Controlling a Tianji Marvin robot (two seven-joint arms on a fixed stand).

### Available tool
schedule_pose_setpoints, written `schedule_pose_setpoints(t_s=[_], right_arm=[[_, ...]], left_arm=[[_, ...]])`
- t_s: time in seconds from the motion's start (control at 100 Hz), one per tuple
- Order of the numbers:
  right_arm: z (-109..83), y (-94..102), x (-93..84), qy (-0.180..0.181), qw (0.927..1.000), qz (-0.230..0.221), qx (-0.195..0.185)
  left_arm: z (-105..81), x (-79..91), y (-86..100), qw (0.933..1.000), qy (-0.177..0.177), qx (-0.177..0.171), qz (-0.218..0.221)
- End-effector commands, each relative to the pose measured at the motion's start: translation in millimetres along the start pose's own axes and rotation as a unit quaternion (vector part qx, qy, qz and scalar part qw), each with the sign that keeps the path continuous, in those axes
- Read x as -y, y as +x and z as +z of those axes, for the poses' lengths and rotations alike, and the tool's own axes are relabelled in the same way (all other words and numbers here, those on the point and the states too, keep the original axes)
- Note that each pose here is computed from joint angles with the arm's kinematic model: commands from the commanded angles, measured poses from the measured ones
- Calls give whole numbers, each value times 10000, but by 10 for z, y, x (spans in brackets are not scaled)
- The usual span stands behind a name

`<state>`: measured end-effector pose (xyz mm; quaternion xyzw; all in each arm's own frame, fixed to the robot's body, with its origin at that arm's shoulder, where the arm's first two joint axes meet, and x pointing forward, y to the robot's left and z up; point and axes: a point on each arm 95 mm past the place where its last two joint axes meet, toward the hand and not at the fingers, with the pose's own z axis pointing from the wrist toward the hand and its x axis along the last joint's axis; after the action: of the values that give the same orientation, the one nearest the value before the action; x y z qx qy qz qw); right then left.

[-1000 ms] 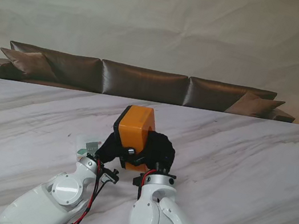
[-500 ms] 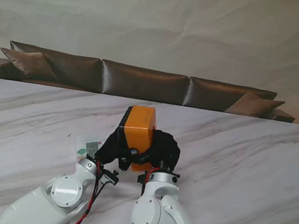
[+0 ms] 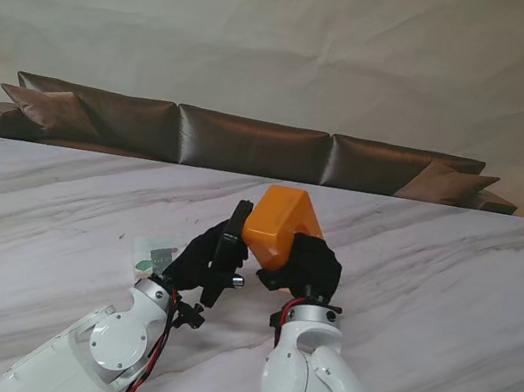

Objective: Refill a tissue box and feed the first sheet

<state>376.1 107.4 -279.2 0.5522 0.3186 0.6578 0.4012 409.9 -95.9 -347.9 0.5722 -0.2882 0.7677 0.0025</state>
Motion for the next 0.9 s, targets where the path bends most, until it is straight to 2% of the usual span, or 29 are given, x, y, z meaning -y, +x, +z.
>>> schedule_pose_setpoints(t_s=[0.0, 0.17, 0.29, 0.38, 0.5, 0.55, 0.61, 0.76, 0.89], right_arm=[[-7, -136, -1, 48, 9998, -141, 132], [-36, -192, -48, 44, 9996, -249, 151], [-53, -244, -86, -2, 9991, -379, 182], [-60, -274, -124, -52, 9989, -409, 236], [-67, -300, -174, -113, 9985, -461, 273], [-71, -306, -190, -136, 9984, -460, 282], [-76, -310, -205, -159, 9985, -444, 291], [-90, -312, -225, -182, 9986, -404, 283], [-104, -318, -214, -145, 9988, -372, 269]], left_arm=[[-25, 13, 4, 10000, -42, 17, 4], [-31, 56, -10, 9980, -148, 177, 585], [-41, 60, -2, 9918, -309, 286, 1203], [-43, 42, -6, 9805, -549, 370, 1852], [-44, -4, 1, 9559, -948, 436, 2745], [-40, -31, -5, 9486, -1089, 449, 2936], [-32, -72, -17, 9437, -1229, 442, 3040], [-11, -189, -75, 9374, -1529, 446, 3096], [-8, -279, -102, 9235, -1826, 530, 3331]])
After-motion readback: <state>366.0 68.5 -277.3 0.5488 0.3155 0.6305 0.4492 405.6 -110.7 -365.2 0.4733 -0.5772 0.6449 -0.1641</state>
